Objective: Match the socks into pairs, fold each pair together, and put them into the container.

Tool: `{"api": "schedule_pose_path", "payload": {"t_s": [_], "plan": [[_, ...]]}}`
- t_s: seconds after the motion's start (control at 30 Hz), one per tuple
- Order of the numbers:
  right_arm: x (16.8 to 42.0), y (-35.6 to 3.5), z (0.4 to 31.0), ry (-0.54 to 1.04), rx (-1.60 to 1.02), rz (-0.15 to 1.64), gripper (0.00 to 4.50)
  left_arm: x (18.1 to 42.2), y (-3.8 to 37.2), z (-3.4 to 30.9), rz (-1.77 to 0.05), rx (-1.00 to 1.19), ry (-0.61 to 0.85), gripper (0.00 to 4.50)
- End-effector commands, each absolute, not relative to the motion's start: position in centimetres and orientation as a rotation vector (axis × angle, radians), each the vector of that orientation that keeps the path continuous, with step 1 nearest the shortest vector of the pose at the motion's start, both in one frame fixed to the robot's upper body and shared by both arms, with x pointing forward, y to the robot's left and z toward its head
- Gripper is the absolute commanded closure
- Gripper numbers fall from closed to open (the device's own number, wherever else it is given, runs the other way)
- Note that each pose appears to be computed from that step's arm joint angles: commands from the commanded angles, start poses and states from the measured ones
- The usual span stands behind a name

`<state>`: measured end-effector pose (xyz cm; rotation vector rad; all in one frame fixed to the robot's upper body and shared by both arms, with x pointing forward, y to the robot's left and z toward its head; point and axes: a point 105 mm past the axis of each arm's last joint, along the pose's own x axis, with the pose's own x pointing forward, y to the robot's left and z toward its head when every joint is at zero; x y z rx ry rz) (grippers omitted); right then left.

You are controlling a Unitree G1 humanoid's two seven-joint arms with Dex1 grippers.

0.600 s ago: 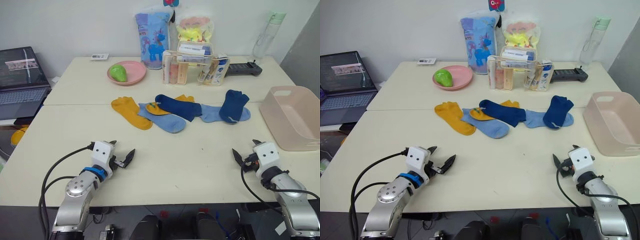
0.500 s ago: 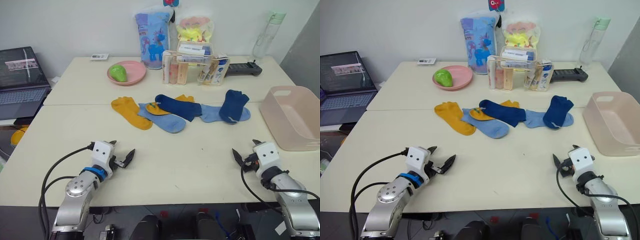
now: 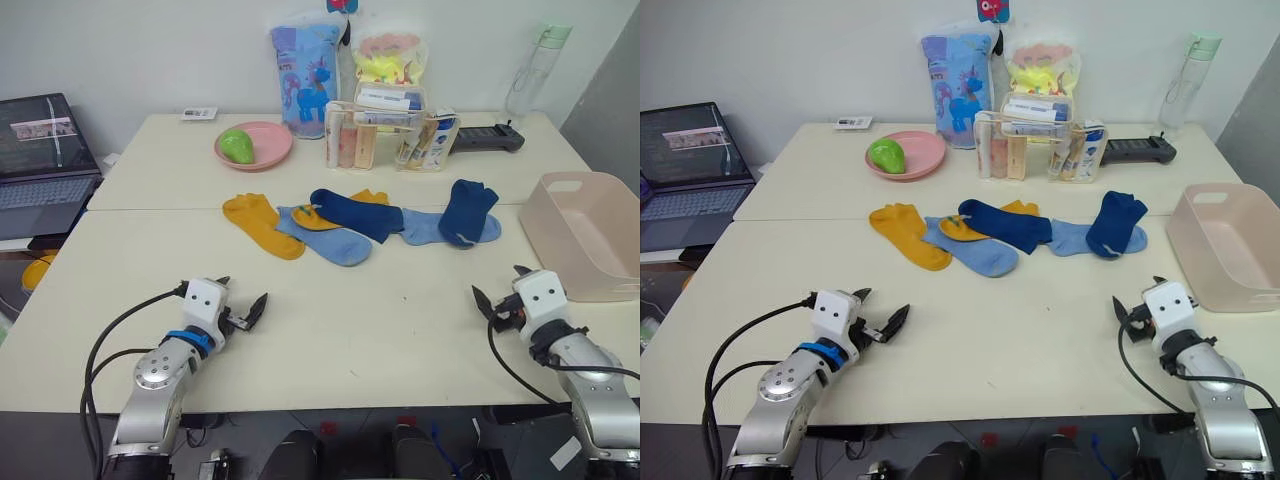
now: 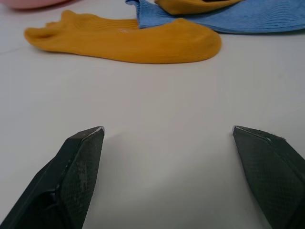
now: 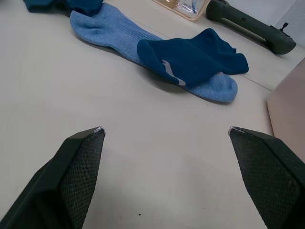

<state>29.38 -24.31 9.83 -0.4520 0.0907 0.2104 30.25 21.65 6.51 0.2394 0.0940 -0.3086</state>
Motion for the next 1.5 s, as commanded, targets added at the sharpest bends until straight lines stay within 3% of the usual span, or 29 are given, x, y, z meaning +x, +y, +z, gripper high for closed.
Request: {"api": "schedule_pose_path", "payload": {"t_s": [0.03,0.47,0.67,0.77,0.93,1.1,1.2,1.5], "plan": [[29.6,-24.2,10.4,0.058,-0.467,0.204,0.04,30.5,22.0,7.9,-0.277,0.279,0.035,0.04],[29.7,-23.3,10.3,0.061,-0.515,0.25,0.04,30.2,22.4,8.8,-0.305,0.199,0.011,0.04],[31.2,-22.3,11.5,0.049,-0.561,0.274,0.04,30.9,19.0,11.9,-0.567,0.212,-0.055,0.04],[33.1,-21.8,13.2,0.026,-0.596,0.27,0.04,31.8,15.0,15.9,-0.767,0.178,-0.118,0.04],[35.5,-21.9,14.0,0.082,-0.55,0.26,0.04,31.3,8.6,21.0,-1.052,0.136,-0.193,0.04],[37.2,-22.3,13.9,0.14,-0.541,0.242,0.04,31.2,5.1,23.2,-1.126,0.144,-0.258,0.04],[38.3,-22.1,13.7,0.173,-0.54,0.258,0.04,30.6,3.7,22.6,-1.178,0.149,-0.247,0.04],[40.5,-21.3,13.3,0.189,-0.642,0.307,0.04,30.4,3.4,22.3,-1.152,0.129,-0.241,0.04]]}}
